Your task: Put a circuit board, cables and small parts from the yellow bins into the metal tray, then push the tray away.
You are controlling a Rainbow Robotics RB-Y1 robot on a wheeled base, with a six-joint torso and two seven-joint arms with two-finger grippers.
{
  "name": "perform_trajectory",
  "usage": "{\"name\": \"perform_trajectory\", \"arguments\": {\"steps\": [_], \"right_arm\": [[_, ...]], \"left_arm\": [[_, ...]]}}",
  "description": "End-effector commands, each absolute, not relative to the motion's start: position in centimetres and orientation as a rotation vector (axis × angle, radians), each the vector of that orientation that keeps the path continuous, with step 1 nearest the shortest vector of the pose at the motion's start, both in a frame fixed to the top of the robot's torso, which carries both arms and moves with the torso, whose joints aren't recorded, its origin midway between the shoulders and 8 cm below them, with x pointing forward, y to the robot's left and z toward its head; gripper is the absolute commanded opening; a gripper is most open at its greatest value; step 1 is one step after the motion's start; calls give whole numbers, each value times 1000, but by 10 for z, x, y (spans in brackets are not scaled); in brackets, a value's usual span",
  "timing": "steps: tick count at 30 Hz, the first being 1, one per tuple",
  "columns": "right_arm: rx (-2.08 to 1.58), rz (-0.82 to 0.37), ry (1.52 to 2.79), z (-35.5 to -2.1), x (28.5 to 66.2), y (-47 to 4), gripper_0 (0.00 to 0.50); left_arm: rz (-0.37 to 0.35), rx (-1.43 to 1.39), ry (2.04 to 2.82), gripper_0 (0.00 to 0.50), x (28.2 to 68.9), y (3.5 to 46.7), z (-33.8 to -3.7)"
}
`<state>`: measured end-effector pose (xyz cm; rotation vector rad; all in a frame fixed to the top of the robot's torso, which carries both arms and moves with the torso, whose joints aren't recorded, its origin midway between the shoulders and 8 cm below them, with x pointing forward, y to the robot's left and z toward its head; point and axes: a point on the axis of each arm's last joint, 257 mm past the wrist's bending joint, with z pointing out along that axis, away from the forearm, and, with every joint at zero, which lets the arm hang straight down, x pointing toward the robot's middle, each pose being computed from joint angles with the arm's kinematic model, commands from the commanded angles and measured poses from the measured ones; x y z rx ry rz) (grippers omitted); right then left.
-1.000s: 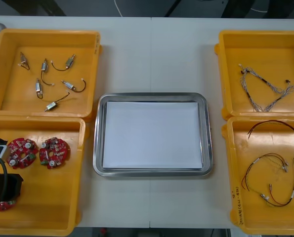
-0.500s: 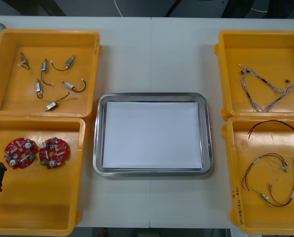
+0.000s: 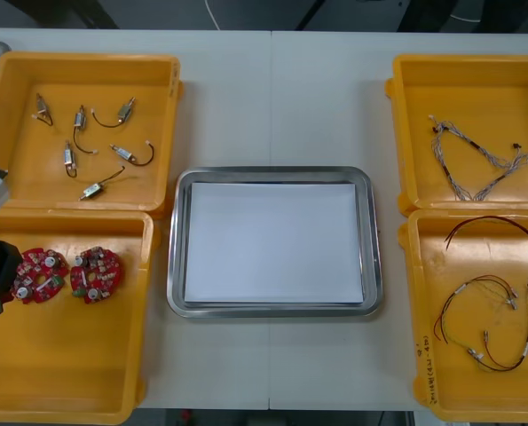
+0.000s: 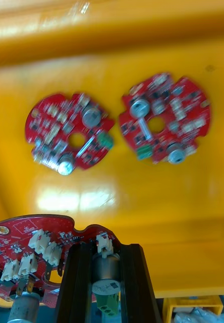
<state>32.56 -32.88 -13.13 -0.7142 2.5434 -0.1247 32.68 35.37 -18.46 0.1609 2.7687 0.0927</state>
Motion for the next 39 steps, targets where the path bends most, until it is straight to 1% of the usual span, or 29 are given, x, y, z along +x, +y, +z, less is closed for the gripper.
{"name": "perform_trajectory", "arguments": {"steps": [1,3,8,16,20,25,27,29,34,37,39], "right_arm": [[-775,-185,2500,-119,328,-329,0],[-774,-186,2499,-119,329,-329,0],[-774,-187,2497,-118,329,-329,0],[-768,-185,2498,-118,329,-329,0],[-765,-186,2498,-118,329,-329,0],[-761,-188,2499,-118,329,-330,0],[-759,-188,2499,-118,329,-330,0],[-759,-188,2499,-118,329,-330,0],[-758,-188,2500,-118,329,-330,0],[-757,-187,2500,-118,329,-330,0],[-757,-187,2500,-118,329,-330,0]], "left_arm": [[131,344,2665,0,349,329,-147],[117,348,2658,0,353,319,-145],[36,335,2655,1,363,274,-137],[-17,395,2653,1,368,209,-134],[-63,405,2649,1,369,175,-132],[-107,408,2664,1,369,141,-133],[-119,386,2684,2,370,126,-138],[-115,369,2696,0,372,116,-143],[-61,325,2717,2,378,94,-165],[-84,303,2712,0,380,77,-179],[-85,303,2709,2,382,69,-188]]}}
